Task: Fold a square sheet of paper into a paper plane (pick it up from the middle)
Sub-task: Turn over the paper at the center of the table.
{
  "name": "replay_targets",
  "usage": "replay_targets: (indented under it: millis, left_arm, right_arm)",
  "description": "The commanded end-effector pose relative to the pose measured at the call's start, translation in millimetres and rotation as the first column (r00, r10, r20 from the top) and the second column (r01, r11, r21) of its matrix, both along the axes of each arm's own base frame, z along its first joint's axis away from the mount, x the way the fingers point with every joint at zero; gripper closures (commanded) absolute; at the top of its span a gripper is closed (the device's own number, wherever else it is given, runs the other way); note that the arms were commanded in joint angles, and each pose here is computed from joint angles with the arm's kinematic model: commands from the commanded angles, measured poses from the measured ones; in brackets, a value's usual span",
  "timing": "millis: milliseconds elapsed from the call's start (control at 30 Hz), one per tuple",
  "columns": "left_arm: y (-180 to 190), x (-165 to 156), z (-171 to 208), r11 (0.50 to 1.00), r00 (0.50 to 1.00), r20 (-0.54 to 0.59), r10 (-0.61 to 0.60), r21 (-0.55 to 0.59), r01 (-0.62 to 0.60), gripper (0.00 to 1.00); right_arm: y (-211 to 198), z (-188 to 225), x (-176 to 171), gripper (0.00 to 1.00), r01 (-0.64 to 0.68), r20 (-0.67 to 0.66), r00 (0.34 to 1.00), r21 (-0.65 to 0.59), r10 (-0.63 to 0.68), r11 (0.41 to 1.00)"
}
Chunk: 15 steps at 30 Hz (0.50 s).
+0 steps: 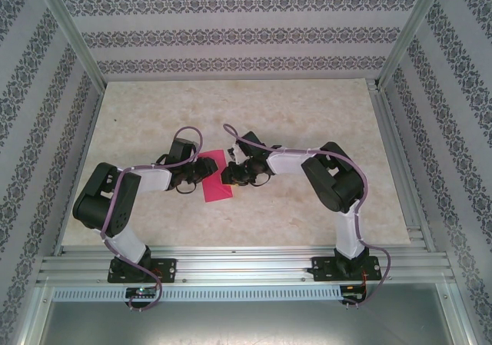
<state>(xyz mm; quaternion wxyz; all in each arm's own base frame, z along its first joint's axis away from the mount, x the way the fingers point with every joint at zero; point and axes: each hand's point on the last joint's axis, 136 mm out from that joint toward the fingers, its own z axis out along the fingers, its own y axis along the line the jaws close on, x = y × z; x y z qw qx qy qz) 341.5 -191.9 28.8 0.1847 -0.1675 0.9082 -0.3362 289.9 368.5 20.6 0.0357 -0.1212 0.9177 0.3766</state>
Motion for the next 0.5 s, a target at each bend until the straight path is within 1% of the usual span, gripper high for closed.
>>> replay_targets:
  millis: [0, 167, 233, 400, 467]
  left_arm:
    - [8, -3, 0, 1.000, 1.000, -0.021, 0.011, 0.023, -0.010, 0.61]
    - [8, -3, 8, 1.000, 1.000, -0.002, 0.008, 0.021, -0.008, 0.60]
    - [8, -2, 14, 1.000, 1.000, 0.012, 0.006, 0.018, -0.006, 0.59]
    - [4, 3, 41, 1.000, 0.998, 0.066, -0.009, -0.002, 0.010, 0.52]
    - [4, 3, 49, 1.000, 0.997, 0.077, -0.008, -0.011, 0.009, 0.51]
  right_arm:
    - [0, 12, 7, 0.74, 0.014, 0.071, 0.997, -0.007, -0.014, 1.000]
    - [-15, 19, 21, 0.66, 0.040, 0.143, 0.989, -0.087, -0.027, 0.995]
    - [-15, 22, 26, 0.66, 0.045, 0.153, 0.988, -0.084, -0.031, 0.995]
    - [-8, 17, 24, 0.64, 0.009, 0.125, 0.992, -0.084, 0.001, 0.996]
    - [-6, 16, 23, 0.64, 0.004, 0.115, 0.993, -0.081, 0.006, 0.997]
